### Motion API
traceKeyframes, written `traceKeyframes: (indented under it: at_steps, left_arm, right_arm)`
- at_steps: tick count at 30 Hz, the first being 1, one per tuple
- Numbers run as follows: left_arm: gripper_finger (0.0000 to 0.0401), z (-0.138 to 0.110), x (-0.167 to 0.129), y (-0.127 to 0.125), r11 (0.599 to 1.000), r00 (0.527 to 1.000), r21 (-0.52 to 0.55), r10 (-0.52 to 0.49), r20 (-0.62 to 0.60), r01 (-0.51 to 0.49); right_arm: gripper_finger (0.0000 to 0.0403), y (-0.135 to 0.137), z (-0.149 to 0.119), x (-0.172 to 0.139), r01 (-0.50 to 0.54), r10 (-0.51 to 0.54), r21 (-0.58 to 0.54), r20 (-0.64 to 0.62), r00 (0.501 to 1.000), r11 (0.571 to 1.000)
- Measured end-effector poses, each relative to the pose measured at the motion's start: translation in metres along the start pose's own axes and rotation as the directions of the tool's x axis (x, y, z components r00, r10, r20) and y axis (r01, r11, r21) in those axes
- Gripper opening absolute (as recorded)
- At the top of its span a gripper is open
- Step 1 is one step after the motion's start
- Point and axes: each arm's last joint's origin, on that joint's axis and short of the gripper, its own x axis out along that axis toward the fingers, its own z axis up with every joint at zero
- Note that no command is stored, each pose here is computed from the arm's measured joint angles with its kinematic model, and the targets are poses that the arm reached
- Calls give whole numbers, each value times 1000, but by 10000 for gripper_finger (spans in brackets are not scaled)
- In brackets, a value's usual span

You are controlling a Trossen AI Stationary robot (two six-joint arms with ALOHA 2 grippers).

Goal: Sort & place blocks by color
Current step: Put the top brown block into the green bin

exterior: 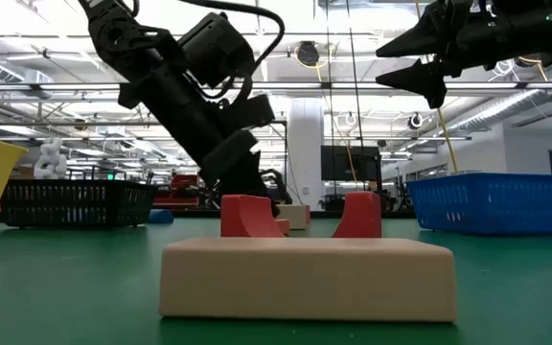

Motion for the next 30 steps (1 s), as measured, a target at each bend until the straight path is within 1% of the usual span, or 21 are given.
traceKeyframes:
  at_steps: [2,4,9,15,18,24,26,28,30]
  left_arm:
    - [240,-1,1,0,1000,1000,10,1,-11,-1]
    - [219,-2,1,0,1000,1000,18,2,-17,-1]
    - [134,-2,1,0,1000,1000,17,6,-14,-6]
    - [132,-2,1,0,1000,1000,16,12,-10,-12]
    - [132,1,1,0,1000,1000,7,10,15,-10]
    - [132,17,-9,0,1000,991,-19,-10,131,13]
    - [132,24,-14,0,999,982,-21,-36,183,41]
    - [132,28,-21,-1,997,978,-22,-64,200,69]
    - [132,34,-27,-4,995,965,-26,-87,248,96]
  right_arm:
    - [238,0,0,0,0,0,0,1,1000,1000]
    - [238,0,0,0,0,0,0,1,1000,1000]
    - [238,0,0,0,0,0,0,1,1000,1000]
    - [238,0,0,0,0,0,0,1,1000,1000]
    - [238,0,0,0,0,0,0,0,1000,1000]
    - [238,0,0,0,0,0,0,0,1000,1000]
    - [238,0,0,0,0,0,0,0,1000,1000]
    - [238,0,0,0,0,0,0,0,1000,1000]
    - [238,0,0,0,-1,1,0,1,1000,1000]
